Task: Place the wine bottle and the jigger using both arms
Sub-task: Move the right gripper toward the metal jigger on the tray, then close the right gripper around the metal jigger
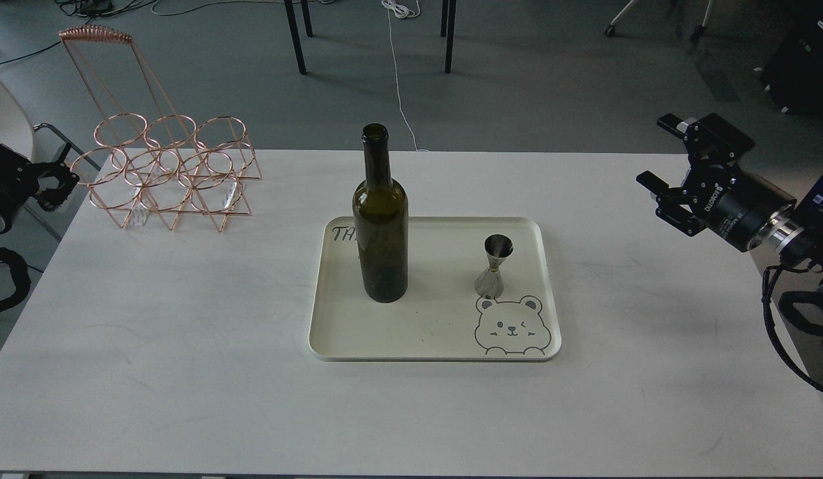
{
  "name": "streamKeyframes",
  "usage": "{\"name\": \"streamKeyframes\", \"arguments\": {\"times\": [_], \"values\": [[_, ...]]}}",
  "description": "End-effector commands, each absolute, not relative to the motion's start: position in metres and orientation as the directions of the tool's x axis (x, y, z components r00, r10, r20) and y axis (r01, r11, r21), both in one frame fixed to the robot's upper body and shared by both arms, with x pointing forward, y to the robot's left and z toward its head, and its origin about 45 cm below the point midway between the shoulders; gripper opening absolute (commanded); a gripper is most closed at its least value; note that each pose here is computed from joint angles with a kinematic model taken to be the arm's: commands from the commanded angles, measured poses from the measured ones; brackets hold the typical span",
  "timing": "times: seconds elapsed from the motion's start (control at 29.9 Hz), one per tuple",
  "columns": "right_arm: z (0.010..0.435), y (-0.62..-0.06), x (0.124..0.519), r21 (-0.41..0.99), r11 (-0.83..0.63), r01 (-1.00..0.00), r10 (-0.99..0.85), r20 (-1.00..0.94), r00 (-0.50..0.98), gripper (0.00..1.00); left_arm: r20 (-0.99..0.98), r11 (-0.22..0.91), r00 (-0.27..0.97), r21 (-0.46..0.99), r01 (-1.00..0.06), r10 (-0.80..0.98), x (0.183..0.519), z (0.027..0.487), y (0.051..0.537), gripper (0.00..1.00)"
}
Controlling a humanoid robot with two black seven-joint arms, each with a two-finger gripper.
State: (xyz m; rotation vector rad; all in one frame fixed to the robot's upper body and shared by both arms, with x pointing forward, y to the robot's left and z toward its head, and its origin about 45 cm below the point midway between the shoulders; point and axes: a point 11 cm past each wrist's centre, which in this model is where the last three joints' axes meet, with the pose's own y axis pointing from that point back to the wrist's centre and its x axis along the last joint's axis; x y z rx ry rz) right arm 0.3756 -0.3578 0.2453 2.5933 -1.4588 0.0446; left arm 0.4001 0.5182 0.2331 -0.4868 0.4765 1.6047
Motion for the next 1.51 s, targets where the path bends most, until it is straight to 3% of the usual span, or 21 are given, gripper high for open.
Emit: {"name": "streamKeyframes", "arguments": {"times": [0.0,0.33,0.54,0.77,0.94,1.47], "values": [[0.247,-0.342,0.367,0.165,-0.543,-0.824,-0.766,0.305,0.566,0.99,-0.571,-0.085,-0.079,0.015,-0.996,0.817,0.401,0.235,0.519,0.98],[0.236,-0.305,0.347,0.279,-0.637,-0.718,-0.267,0.795,0.545,0.98,-0.558,-0.099,-0.083,0.002,-0.995,0.826,0.399,0.244,0.527,0.98],[0.201,-0.274,0.326,0.323,-0.709,-0.627,-0.028,0.875,0.483,0.97,-0.558,-0.1,-0.084,0.002,-0.995,0.826,0.399,0.243,0.528,0.98],[0.155,-0.256,0.304,0.45,-0.727,-0.519,0.222,0.869,0.443,0.87,-0.565,-0.096,-0.081,0.002,-0.995,0.821,0.4,0.241,0.524,0.98],[0.134,-0.243,0.309,0.477,-0.718,-0.506,0.274,0.863,0.425,0.77,-0.565,-0.096,-0.083,0.006,-0.995,0.821,0.399,0.239,0.524,0.98],[0.12,-0.206,0.36,0.454,-0.705,-0.545,0.302,0.887,0.349,0.69,-0.564,-0.114,-0.09,-0.008,-0.993,0.821,0.398,0.245,0.531,0.98]]}}
